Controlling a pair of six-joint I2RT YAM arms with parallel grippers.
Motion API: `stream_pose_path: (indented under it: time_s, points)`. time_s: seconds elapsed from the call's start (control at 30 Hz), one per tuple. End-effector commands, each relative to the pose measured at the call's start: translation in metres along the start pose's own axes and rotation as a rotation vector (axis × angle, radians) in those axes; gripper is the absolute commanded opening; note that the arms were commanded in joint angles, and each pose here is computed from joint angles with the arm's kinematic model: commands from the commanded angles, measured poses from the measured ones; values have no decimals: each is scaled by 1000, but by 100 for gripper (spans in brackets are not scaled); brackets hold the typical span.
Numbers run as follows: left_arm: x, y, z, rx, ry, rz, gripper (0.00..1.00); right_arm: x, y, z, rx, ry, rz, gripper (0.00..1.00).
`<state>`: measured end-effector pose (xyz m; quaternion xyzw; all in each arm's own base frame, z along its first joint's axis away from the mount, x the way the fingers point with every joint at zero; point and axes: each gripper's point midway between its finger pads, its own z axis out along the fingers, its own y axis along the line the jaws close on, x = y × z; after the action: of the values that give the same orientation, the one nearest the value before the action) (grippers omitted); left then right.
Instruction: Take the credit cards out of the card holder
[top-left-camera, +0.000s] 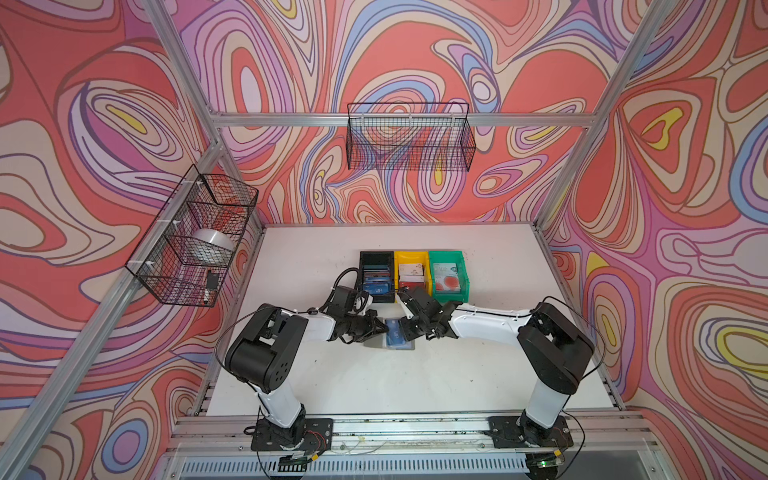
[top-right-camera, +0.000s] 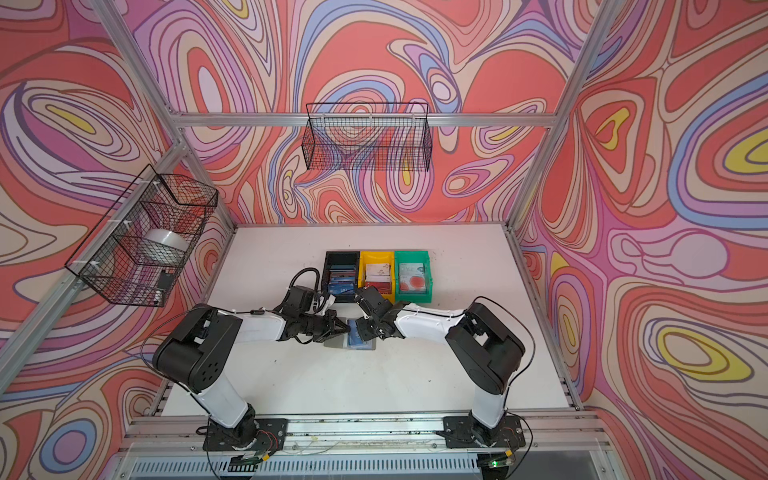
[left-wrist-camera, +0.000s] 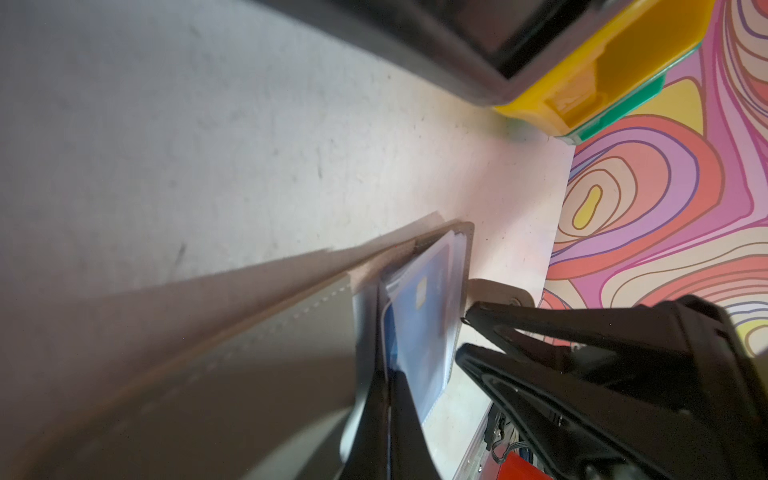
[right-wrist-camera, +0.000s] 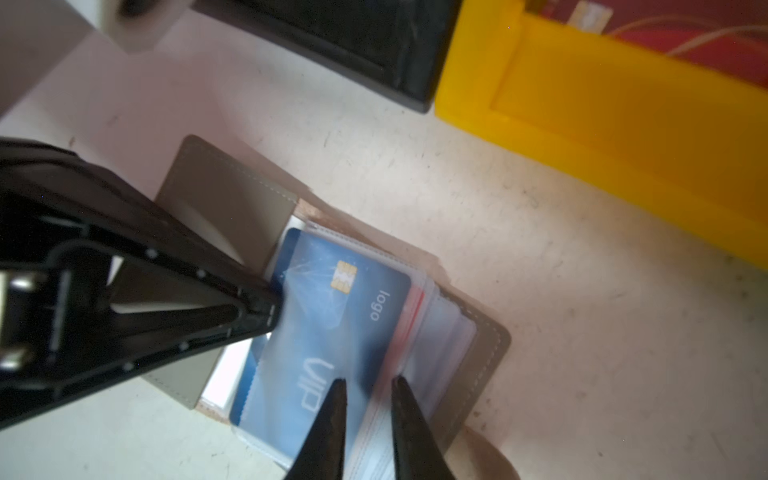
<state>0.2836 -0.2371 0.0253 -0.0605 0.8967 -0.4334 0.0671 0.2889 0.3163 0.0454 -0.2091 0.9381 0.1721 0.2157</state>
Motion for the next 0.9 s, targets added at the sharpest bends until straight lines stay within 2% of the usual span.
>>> stream_pose_path:
  time_s: [0.0,0.2,0.33,0.63,0.87]
  points:
    - [8,21,3,-85,22,-35,0,-20,14,-18,-33,-51,-30,23]
    - [10,22,2,-98,37,-35,0,-26,30,-14,-108,-53,-39,23]
    - [13,24,1,-111,47,-38,0,-12,27,7,-114,-2,-17,20]
    - [21,37,-4,-197,88,-31,0,19,5,19,-29,72,9,19]
    - [26,42,-6,-235,116,-22,0,29,-5,25,16,104,18,19]
